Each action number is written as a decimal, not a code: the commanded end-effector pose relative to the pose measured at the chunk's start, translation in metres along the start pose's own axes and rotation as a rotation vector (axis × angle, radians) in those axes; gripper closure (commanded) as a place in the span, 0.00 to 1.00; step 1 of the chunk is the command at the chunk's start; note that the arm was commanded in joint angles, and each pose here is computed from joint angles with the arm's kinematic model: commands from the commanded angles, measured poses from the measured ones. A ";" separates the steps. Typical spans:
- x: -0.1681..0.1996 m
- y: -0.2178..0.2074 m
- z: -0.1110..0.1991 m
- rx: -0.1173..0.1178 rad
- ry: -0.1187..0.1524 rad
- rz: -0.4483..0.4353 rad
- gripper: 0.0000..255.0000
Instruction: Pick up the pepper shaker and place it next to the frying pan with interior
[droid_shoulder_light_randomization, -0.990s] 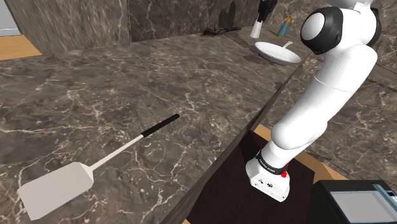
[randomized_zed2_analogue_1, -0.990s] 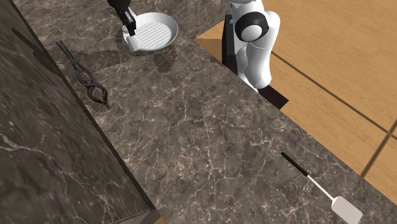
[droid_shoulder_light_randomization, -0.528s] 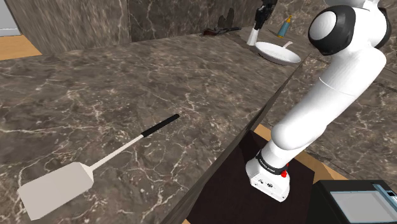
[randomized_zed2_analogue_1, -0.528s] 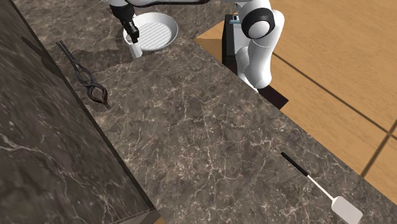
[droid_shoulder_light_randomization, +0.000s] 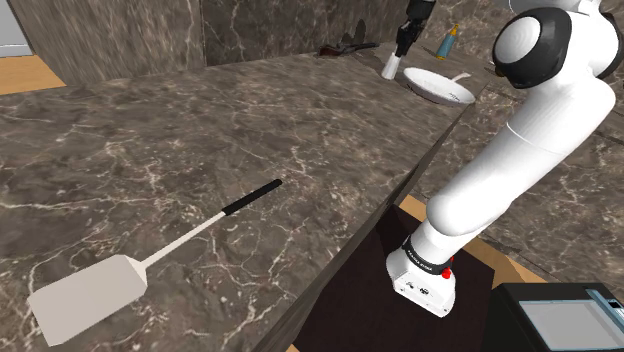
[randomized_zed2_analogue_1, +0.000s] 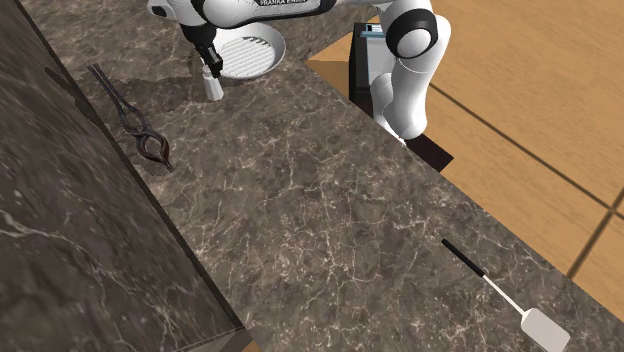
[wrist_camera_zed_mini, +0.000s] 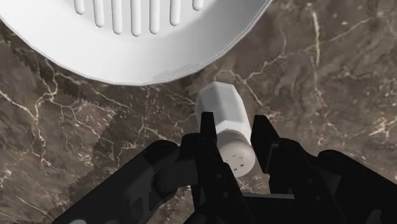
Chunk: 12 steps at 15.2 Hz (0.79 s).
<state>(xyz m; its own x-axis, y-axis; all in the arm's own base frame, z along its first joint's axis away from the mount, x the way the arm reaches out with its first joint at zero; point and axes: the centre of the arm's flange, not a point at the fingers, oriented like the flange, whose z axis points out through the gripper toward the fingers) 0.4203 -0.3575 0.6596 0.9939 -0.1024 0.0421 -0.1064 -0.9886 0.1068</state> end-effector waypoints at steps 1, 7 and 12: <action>0.000 0.000 0.002 0.000 0.000 0.000 1.00; 0.000 0.000 0.002 0.000 0.000 0.000 0.00; 0.000 0.000 -0.011 0.000 0.000 0.000 0.00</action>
<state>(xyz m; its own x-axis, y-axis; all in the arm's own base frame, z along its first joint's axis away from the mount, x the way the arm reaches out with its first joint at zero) 0.4203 -0.3568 0.6648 0.9938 -0.1026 0.0424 -0.1066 -0.9885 0.1072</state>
